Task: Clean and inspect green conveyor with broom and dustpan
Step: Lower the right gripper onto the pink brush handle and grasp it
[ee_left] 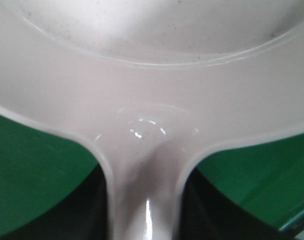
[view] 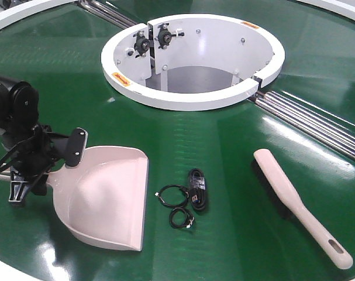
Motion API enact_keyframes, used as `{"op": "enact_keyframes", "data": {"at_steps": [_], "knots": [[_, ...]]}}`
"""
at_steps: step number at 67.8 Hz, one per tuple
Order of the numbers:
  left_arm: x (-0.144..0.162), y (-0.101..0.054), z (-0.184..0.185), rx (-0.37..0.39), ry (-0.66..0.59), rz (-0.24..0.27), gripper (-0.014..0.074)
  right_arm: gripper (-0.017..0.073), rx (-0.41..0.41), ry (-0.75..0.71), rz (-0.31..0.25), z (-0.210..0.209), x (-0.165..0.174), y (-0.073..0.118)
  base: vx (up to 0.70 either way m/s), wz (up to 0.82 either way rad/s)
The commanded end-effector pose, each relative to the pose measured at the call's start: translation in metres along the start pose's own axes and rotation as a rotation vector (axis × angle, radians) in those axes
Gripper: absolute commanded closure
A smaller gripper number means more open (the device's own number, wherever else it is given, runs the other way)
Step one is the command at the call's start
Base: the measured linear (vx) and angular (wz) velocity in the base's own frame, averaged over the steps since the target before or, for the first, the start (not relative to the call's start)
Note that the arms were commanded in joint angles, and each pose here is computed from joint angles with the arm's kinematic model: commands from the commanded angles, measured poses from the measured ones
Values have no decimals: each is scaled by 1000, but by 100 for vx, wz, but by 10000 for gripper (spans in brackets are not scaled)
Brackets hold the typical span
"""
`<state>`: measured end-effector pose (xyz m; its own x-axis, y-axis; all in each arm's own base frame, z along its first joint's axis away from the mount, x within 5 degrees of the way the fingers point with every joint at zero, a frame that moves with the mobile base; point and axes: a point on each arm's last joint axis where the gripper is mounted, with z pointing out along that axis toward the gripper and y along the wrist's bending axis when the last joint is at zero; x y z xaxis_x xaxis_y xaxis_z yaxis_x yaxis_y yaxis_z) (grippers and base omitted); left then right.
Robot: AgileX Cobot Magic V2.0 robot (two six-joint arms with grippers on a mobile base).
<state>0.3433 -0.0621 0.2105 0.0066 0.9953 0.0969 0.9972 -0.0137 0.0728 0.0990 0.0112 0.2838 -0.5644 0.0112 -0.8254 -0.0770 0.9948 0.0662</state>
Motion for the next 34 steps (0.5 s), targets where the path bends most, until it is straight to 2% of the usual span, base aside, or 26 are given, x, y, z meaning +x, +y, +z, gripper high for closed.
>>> {"op": "enact_keyframes", "data": {"at_steps": [1,7,13,28,34], "knots": [[-1,2,-23,-75,-20,-13,601,561,0,-1,-2,4,-13,0,0,0],[-1,2,-23,-75,-20,-13,601,531,8,77,-45,12,-15,0,0,0],[-1,1,-23,-74,-19,-13,601,462,1,158,-77,19,-20,0,0,0],[-1,1,-23,-74,-19,-13,601,179,-12,288,-75,42,-36,2,0,0],[-1,1,-23,-74,-19,-13,601,85,-25,328,-106,53,-43,6,0,0]]}}
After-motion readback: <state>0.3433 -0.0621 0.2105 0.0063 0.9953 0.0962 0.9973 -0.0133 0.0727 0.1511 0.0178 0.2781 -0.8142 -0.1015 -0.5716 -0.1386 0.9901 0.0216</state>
